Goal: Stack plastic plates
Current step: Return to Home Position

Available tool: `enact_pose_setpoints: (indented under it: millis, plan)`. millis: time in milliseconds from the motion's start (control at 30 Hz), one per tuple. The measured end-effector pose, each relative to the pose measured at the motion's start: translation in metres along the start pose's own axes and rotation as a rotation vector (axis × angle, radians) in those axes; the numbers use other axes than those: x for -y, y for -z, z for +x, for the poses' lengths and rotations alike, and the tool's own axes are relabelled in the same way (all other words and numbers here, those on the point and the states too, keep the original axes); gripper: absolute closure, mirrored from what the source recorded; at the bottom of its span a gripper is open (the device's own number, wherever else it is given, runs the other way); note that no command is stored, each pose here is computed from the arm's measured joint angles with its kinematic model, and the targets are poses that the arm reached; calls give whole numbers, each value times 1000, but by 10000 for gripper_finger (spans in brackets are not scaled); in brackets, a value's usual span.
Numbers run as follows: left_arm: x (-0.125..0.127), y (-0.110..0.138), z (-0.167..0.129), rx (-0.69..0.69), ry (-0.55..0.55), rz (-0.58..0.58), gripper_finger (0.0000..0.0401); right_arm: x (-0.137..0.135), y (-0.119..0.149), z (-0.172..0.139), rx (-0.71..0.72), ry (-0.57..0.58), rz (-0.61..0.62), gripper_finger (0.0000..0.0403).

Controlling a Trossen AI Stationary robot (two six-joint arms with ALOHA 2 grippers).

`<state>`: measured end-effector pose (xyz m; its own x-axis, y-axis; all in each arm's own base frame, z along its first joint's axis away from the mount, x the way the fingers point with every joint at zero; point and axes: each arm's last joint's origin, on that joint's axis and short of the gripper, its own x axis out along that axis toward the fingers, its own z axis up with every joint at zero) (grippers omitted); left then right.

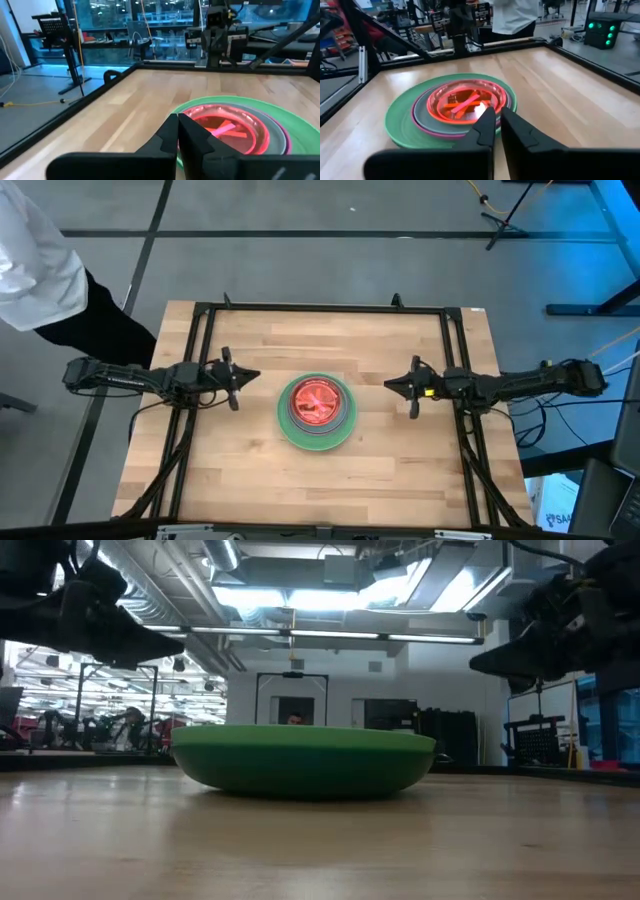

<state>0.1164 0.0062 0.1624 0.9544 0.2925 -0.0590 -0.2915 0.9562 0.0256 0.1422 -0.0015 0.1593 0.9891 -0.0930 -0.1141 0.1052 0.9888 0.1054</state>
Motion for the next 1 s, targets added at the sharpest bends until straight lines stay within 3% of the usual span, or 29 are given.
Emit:
enact_pose_setpoints:
  millis: [233,533,1000]
  plan:
    - [-2,-6,-6,62,9,-24,395,9,0,-17,42,0,26,400]
    - [-3,-6,-14,79,54,-55,395,10,-7,-36,134,-4,29,396]
    - [-5,-7,-20,108,53,-35,395,10,-3,-44,117,-34,44,395]
